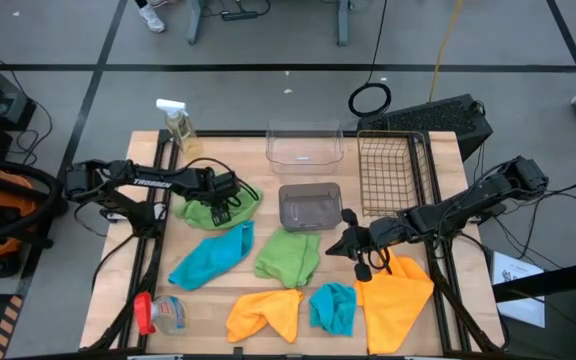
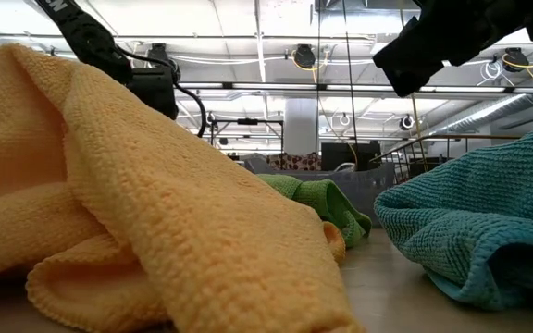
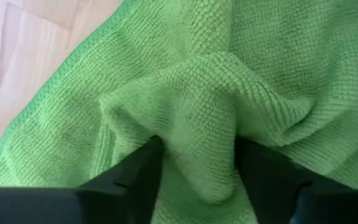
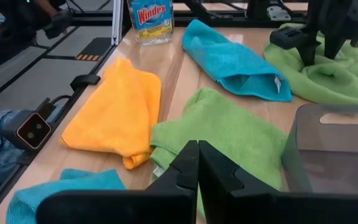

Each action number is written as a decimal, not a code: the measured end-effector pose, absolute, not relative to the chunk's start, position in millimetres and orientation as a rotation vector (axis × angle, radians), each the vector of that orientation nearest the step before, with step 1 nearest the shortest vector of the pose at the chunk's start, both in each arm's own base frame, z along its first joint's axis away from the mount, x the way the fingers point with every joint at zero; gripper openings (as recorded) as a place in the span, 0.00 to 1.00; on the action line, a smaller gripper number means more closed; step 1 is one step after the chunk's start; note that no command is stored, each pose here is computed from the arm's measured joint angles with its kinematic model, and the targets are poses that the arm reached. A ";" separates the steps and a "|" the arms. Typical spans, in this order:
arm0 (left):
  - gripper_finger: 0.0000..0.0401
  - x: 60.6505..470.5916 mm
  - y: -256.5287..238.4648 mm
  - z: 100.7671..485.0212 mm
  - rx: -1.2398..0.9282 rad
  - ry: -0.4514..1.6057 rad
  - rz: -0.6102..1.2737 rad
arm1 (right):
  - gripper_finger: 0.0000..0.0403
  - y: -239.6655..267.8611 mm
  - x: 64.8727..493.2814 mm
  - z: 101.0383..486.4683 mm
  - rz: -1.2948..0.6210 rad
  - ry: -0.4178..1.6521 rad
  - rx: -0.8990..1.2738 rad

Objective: Sort microfiber towel by color & place in baskets
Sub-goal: Put the top green microfiber towel into the wire basket

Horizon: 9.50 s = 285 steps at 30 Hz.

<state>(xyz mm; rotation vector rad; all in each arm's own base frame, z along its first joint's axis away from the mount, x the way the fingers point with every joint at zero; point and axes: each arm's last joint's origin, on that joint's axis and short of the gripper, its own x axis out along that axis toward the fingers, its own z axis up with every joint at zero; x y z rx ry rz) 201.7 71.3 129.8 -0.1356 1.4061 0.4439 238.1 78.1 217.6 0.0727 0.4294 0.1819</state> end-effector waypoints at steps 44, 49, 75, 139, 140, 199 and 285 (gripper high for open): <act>0.03 206.7 24.2 230.8 -0.297 0.895 0.496 | 0.00 78.6 261.5 230.2 -0.006 0.198 0.121; 0.03 198.6 13.1 254.6 -0.349 0.735 0.445 | 0.03 84.3 285.4 240.9 -0.081 0.169 0.070; 0.03 215.4 -64.7 285.5 -0.241 0.340 0.178 | 0.81 96.7 392.2 244.5 -0.478 0.226 -0.234; 0.47 220.6 -122.8 251.0 -0.094 0.424 0.152 | 0.01 101.9 289.3 318.4 -0.356 0.457 -0.113; 0.47 222.4 -123.9 248.3 -0.089 0.429 0.157 | 0.01 98.1 281.7 323.9 -0.370 0.459 -0.106; 0.47 249.7 -82.0 238.9 -0.047 0.463 0.295 | 0.01 -145.5 162.4 260.7 -0.971 1.067 0.506; 0.47 249.4 -82.0 238.5 -0.023 0.473 0.285 | 0.03 -98.2 146.6 226.7 -0.693 0.833 0.551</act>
